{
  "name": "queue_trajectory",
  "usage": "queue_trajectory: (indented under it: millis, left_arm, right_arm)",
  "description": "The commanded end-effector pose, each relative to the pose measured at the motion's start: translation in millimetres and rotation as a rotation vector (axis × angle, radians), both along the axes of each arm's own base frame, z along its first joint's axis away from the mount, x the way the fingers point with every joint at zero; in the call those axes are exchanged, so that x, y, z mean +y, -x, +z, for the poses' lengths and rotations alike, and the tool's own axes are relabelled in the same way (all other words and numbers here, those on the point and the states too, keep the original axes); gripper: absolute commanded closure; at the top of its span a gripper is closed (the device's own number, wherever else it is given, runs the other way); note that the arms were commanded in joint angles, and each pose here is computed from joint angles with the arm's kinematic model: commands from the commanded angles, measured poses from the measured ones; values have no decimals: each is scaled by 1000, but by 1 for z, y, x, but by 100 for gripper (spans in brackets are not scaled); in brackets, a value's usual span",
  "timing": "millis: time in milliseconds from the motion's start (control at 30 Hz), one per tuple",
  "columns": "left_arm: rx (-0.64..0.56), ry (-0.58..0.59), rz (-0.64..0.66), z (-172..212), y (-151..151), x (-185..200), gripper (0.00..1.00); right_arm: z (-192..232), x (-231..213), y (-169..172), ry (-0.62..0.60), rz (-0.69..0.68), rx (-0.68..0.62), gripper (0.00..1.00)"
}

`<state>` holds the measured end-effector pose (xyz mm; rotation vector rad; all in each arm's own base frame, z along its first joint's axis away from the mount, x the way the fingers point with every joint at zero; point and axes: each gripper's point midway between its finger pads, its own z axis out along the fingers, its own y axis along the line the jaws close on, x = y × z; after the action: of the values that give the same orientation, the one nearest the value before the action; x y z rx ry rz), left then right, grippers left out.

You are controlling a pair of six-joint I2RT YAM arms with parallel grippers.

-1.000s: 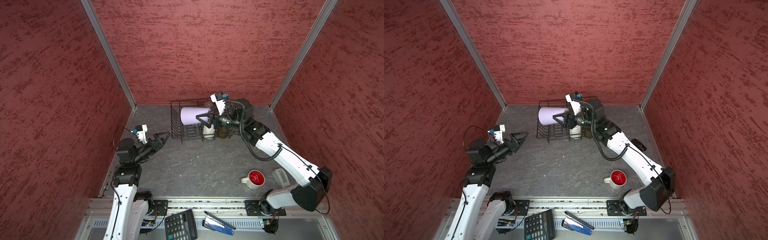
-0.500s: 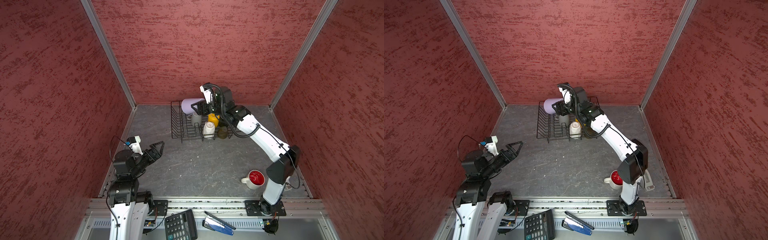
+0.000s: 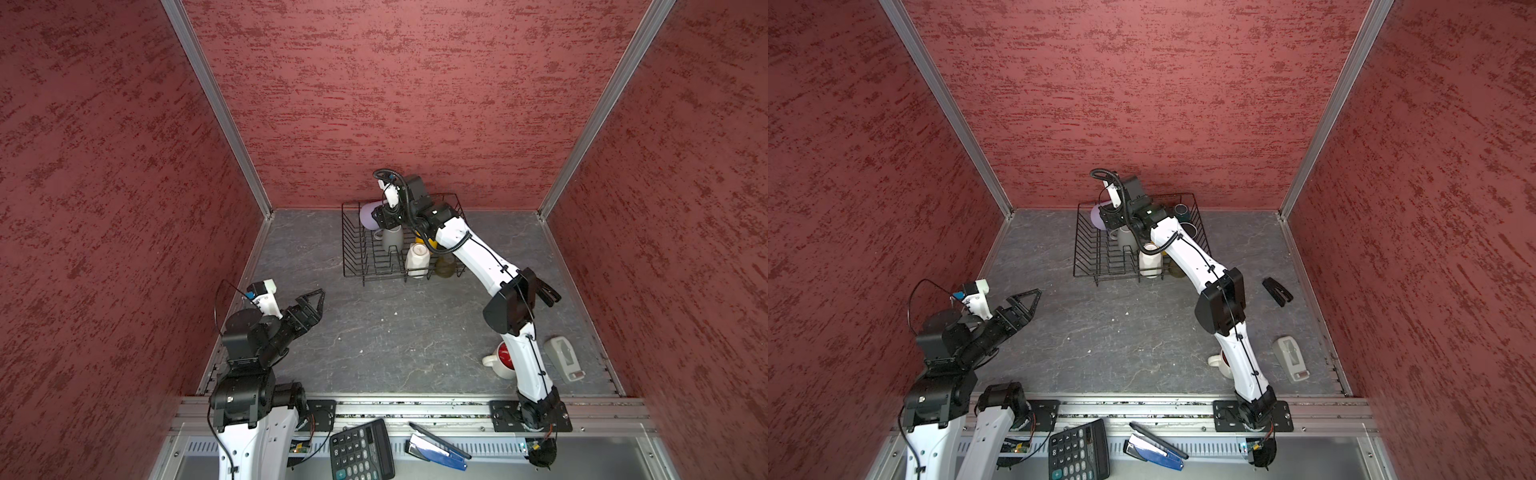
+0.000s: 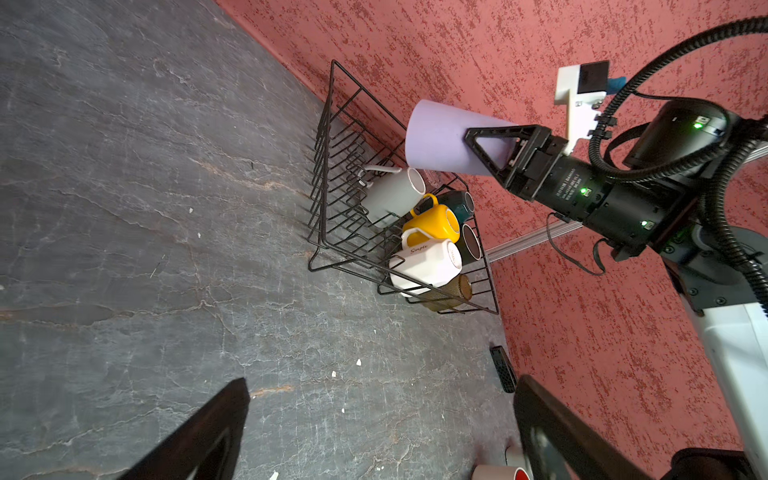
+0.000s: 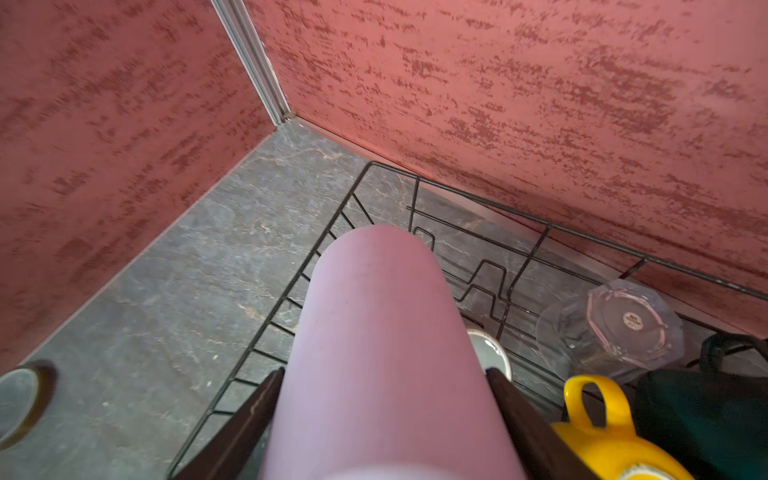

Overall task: Load the cups into the dish rack
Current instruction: 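Lower the lilac cup upside down into the rack with the right gripper while left withdraws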

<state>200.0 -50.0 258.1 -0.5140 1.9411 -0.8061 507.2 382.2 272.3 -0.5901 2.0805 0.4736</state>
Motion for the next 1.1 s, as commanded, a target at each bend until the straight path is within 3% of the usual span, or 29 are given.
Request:
queue_trajectory:
  millis: [0, 400, 700, 800, 967, 1067]
  left_arm:
    - [-14, -15, 11, 3, 3, 2, 0]
    - [9, 13, 12, -5, 3, 1, 1]
    - [-9, 62, 16, -5, 1, -1, 1]
    - [-12, 59, 18, -4, 3, -1, 1]
    - [-4, 63, 14, -5, 4, -2, 0]
    - [-4, 66, 13, -5, 5, -2, 1]
  right_arm:
    - [-2, 4, -7, 41, -24, -37, 100]
    - [-60, 27, -37, 129, -18, -85, 100]
    - [-101, 45, -33, 166, 33, -54, 96]
    - [-108, 49, -31, 161, 47, -38, 87]
    - [-112, 53, -27, 147, 71, -18, 56]
    - [-111, 55, -24, 141, 91, -8, 43]
